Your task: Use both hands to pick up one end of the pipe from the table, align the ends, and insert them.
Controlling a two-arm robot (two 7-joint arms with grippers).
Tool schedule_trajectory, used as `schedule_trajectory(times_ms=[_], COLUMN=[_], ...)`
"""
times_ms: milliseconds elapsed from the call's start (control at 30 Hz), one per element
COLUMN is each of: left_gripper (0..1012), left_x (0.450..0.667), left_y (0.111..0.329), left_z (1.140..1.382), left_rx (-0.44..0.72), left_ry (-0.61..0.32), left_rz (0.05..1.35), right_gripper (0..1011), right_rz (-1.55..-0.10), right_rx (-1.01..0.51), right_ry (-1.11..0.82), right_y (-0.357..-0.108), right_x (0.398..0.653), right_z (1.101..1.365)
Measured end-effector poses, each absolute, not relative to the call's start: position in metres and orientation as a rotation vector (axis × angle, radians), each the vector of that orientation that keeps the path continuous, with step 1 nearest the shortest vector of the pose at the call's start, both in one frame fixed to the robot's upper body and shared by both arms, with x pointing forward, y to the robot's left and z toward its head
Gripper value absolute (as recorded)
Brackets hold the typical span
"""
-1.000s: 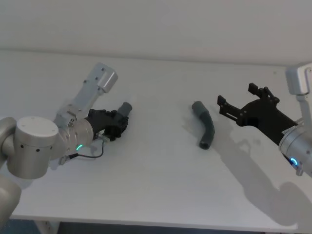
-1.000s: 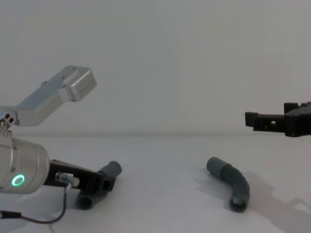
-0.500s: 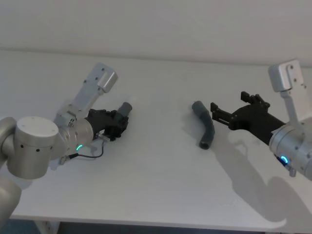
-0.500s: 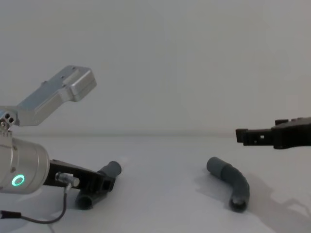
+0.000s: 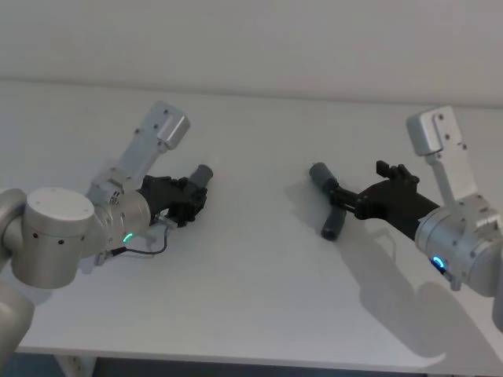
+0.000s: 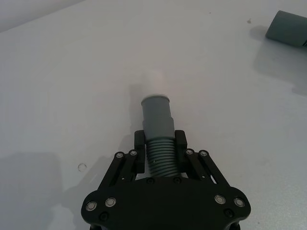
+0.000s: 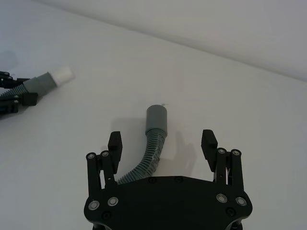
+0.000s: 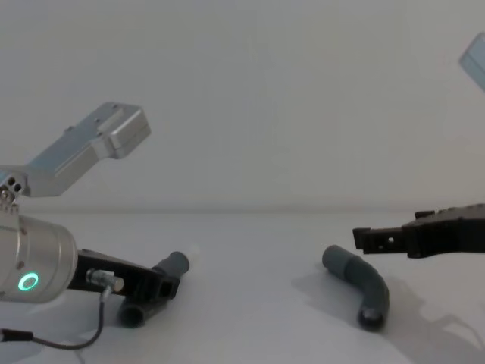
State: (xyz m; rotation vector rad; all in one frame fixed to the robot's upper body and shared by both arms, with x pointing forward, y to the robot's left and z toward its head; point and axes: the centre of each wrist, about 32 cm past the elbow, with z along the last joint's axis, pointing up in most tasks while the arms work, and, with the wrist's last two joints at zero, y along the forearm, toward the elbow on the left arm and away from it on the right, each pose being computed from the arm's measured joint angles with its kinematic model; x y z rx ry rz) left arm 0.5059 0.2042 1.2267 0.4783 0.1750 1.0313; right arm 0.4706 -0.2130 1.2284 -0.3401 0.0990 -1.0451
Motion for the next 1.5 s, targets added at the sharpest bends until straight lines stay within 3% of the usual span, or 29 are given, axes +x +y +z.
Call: schedule_trajectory(times_ms=[1500], left_gripper=[354], left_x=[0.506], left_y=[0.204], left_z=[1.227], left_rx=[0.478], left_ry=[0.175], left_rz=[1.031], right_gripper=[1002], right_rz=[-1.044], right_rx=[-0.410], right_ry=[0.270], right_y=[-0.181], right_x=[0.482], right_z=[1.214])
